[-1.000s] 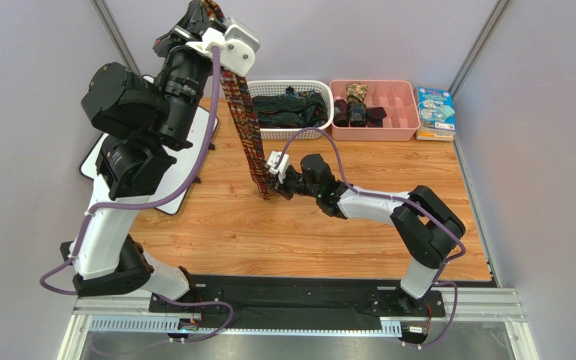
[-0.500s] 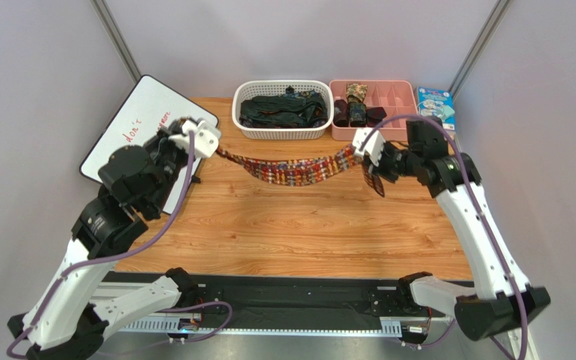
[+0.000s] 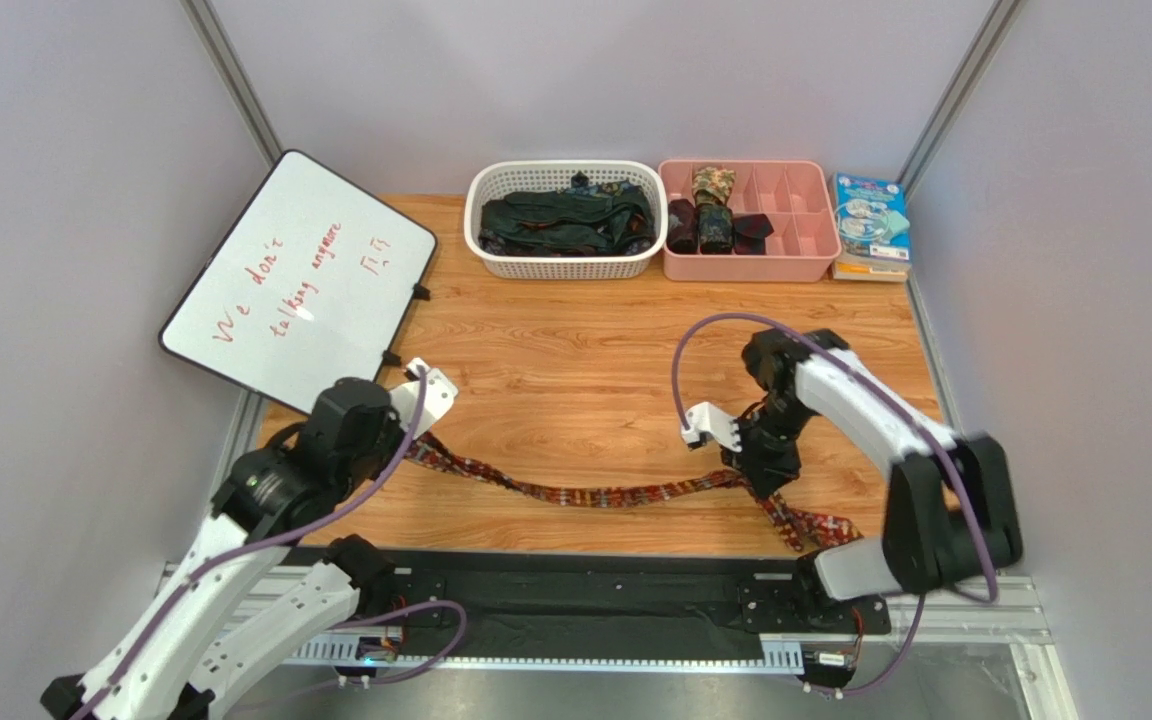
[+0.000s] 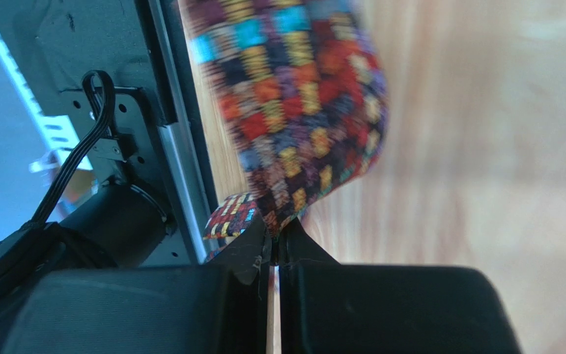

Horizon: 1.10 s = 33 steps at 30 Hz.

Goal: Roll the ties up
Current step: Flatten out the tie at the center of the board.

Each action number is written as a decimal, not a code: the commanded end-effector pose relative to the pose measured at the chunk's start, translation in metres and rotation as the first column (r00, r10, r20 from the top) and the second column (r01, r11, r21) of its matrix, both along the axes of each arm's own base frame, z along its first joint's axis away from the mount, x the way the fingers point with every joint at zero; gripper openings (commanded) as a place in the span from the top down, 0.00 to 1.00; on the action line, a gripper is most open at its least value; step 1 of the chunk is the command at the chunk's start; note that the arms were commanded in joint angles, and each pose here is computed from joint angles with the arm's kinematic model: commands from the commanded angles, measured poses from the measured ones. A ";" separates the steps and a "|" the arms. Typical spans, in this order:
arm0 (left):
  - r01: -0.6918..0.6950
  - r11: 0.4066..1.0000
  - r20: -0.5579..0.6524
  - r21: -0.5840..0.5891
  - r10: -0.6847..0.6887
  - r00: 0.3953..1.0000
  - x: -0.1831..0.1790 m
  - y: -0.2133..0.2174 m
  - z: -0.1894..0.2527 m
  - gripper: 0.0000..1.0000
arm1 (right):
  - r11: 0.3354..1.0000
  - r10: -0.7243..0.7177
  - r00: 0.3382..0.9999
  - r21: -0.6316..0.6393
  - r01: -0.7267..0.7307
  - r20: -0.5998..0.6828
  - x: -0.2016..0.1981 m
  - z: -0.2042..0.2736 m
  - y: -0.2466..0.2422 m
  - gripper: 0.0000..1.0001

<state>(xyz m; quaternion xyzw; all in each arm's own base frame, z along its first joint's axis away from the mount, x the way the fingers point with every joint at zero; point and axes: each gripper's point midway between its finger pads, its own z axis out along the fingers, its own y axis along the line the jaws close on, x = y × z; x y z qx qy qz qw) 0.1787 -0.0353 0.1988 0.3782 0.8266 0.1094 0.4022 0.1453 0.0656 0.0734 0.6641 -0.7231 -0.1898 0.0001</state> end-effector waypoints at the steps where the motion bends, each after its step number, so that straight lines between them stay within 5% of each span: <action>1: -0.052 0.992 -0.097 0.113 0.064 0.993 0.025 -0.001 -0.030 1.00 | 0.996 -0.010 0.944 -0.090 -0.021 -0.331 -0.026 0.006 -0.004 1.00; 9: -0.138 0.985 -0.331 0.101 0.164 0.929 0.064 0.004 -0.081 1.00 | 0.983 -0.044 0.901 -0.177 -0.036 -0.431 0.036 -0.033 0.009 0.87; 15: -0.164 0.979 -0.443 0.122 0.202 0.874 0.079 0.022 -0.113 0.99 | 0.982 -0.105 0.930 -0.185 0.041 -0.351 0.059 -0.030 0.006 0.32; 16: -0.165 0.978 -0.483 0.128 0.206 0.851 0.076 0.024 -0.119 0.93 | 0.982 -0.120 0.933 -0.182 0.060 -0.338 0.061 -0.026 0.004 0.02; 17: -0.154 0.984 -0.492 0.090 0.179 0.852 0.080 0.020 -0.116 0.85 | 0.980 -0.160 0.933 -0.167 0.111 -0.321 0.065 -0.019 -0.001 0.00; 18: -0.165 0.985 -0.490 0.059 0.172 0.854 0.081 0.022 -0.111 0.65 | 0.979 -0.182 0.943 -0.146 0.145 -0.278 0.069 -0.007 -0.003 0.00; 21: -0.048 0.994 -0.414 -0.094 0.005 0.910 0.084 -0.003 -0.083 0.36 | 0.961 -0.272 0.935 -0.115 0.252 -0.227 0.071 0.010 -0.019 0.00; 22: 0.006 0.990 -0.382 -0.138 -0.059 0.922 0.083 -0.012 -0.073 0.33 | 0.955 -0.293 0.938 -0.094 0.280 -0.183 0.071 0.020 -0.024 0.00; 24: 0.155 0.959 -0.281 -0.236 -0.220 0.934 0.078 -0.041 -0.050 0.01 | 0.933 -0.359 0.919 -0.081 0.350 -0.163 0.065 0.024 -0.036 0.00; 28: 0.363 0.896 -0.139 -0.254 -0.406 0.903 0.069 -0.089 -0.030 0.01 | 0.879 -0.476 0.877 -0.053 0.473 -0.063 0.064 0.020 -0.049 0.00; 33: 0.598 0.787 0.052 -0.153 -0.598 0.800 0.053 -0.161 -0.033 0.01 | 0.810 -0.585 0.786 0.202 0.551 0.201 0.101 0.029 -0.028 0.00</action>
